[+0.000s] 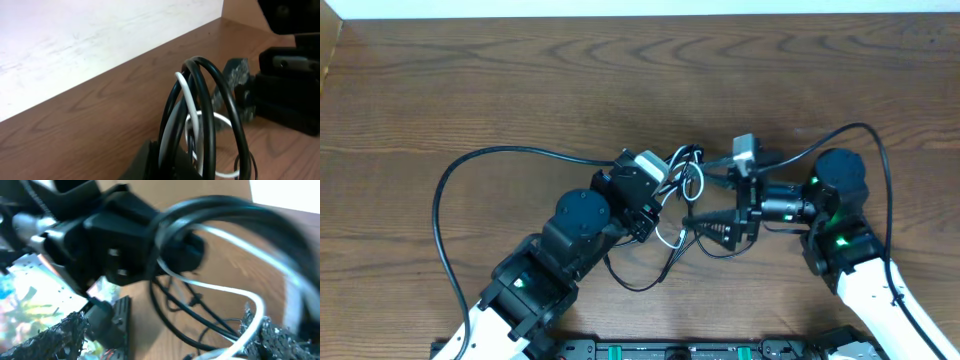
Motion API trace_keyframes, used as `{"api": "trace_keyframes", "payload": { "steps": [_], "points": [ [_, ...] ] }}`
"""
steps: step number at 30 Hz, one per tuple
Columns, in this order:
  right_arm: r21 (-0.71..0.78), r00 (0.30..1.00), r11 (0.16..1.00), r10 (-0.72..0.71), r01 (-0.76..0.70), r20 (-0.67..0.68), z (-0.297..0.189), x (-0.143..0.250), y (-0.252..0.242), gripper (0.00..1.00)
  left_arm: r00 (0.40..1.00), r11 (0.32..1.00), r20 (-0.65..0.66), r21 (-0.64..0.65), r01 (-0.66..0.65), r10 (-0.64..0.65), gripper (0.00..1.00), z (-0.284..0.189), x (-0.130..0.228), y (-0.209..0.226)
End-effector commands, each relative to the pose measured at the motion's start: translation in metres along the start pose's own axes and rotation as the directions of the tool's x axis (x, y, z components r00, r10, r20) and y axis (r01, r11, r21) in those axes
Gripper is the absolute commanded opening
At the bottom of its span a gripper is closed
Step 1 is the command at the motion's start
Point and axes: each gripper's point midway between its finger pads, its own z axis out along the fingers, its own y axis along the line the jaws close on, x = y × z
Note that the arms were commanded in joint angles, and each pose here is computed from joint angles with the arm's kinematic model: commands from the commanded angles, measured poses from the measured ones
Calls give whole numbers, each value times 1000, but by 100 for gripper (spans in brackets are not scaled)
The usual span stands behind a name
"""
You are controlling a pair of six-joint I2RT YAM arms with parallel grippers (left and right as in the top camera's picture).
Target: Untangle cables
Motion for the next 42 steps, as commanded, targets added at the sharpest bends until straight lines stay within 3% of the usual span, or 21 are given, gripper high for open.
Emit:
{"api": "trace_keyframes", "payload": {
  "steps": [1,13,19,25,28,42],
  "points": [
    [-56,999,998,-39,38,-17,8,2,14,96,1000,1000,4,14,12,-12,8,2,-2,-3],
    [-41,999,998,-42,41,-22,17,5,16,96,997,996,40,76,56,-59,8,1,-12,-13],
    [-29,999,999,-46,46,-18,17,4,14,91,995,990,62,122,73,-81,8,0,-18,-20],
    [-29,999,999,-45,45,-18,17,4,14,69,995,990,61,122,73,-81,8,0,-18,-20],
    [-39,999,998,-45,44,-22,19,5,17,51,995,989,61,125,73,-81,8,0,-18,-21],
    [-109,997,993,-60,55,-47,31,12,36,22,995,990,60,121,73,-80,8,0,-18,-20]
  ]
}}
